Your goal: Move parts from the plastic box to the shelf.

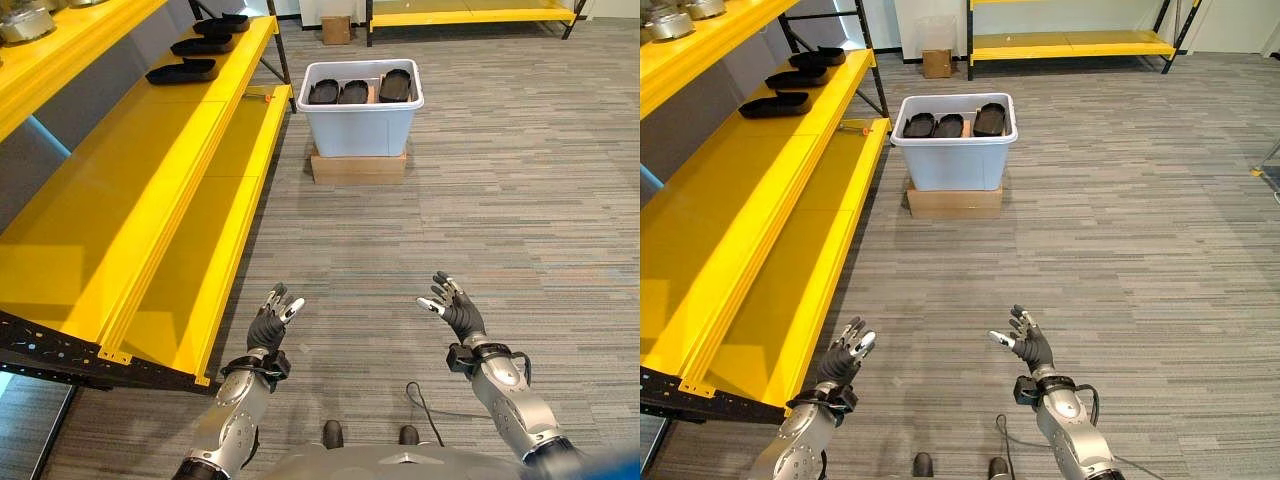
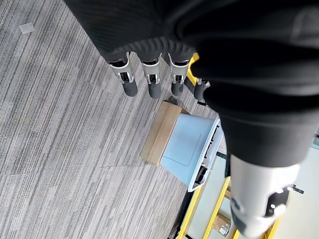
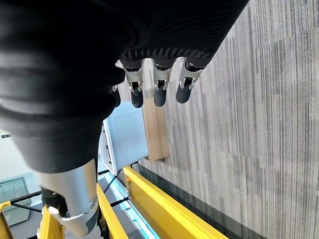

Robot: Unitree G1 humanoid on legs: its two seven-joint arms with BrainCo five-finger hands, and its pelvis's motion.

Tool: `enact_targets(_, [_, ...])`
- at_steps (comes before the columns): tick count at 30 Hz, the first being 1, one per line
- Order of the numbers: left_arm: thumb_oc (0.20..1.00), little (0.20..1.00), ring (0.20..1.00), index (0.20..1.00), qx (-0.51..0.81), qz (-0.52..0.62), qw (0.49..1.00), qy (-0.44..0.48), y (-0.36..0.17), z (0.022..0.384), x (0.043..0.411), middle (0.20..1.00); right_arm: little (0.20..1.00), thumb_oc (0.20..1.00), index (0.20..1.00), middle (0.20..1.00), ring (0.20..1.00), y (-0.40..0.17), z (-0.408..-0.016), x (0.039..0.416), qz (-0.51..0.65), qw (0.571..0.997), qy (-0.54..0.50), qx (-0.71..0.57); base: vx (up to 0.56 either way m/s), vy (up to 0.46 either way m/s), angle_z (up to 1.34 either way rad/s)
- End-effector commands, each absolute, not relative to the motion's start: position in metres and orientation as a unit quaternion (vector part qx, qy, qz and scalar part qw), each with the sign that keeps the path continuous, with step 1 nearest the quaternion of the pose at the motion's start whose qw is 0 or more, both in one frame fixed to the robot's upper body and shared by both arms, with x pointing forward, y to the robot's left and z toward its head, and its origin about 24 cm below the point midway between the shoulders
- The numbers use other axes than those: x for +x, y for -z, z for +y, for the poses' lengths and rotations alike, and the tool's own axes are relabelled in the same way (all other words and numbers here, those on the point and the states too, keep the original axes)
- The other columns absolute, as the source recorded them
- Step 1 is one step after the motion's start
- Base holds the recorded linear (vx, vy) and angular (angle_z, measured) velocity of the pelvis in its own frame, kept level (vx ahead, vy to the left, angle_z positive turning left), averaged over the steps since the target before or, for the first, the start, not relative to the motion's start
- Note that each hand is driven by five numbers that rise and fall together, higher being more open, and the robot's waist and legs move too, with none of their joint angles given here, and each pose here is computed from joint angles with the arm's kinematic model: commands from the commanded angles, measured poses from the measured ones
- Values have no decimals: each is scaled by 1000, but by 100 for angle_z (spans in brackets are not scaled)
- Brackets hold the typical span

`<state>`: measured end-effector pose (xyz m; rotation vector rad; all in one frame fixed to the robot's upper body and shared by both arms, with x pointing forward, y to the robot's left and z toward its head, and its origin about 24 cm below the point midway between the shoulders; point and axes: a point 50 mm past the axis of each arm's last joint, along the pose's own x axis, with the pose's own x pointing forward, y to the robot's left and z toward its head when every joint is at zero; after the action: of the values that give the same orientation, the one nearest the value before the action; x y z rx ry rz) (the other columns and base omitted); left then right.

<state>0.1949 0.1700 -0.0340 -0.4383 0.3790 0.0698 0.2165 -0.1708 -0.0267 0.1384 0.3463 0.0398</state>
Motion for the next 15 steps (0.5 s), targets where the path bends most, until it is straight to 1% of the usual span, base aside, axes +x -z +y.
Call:
enact_targets(1, [1000,1000,1000,1000,-188,125,974,-21,12,179,211,1000,1000,1000,1000,1000,1000,17,-165,221,143,986,-33,82,0,0,0])
enact_targets(15, [1000,1000,1000,1000,-191,119,974,-24,9,180,212,1000,1000,1000,1000,1000,1000,11,-165,226,127,990,-30,59,0,0,0])
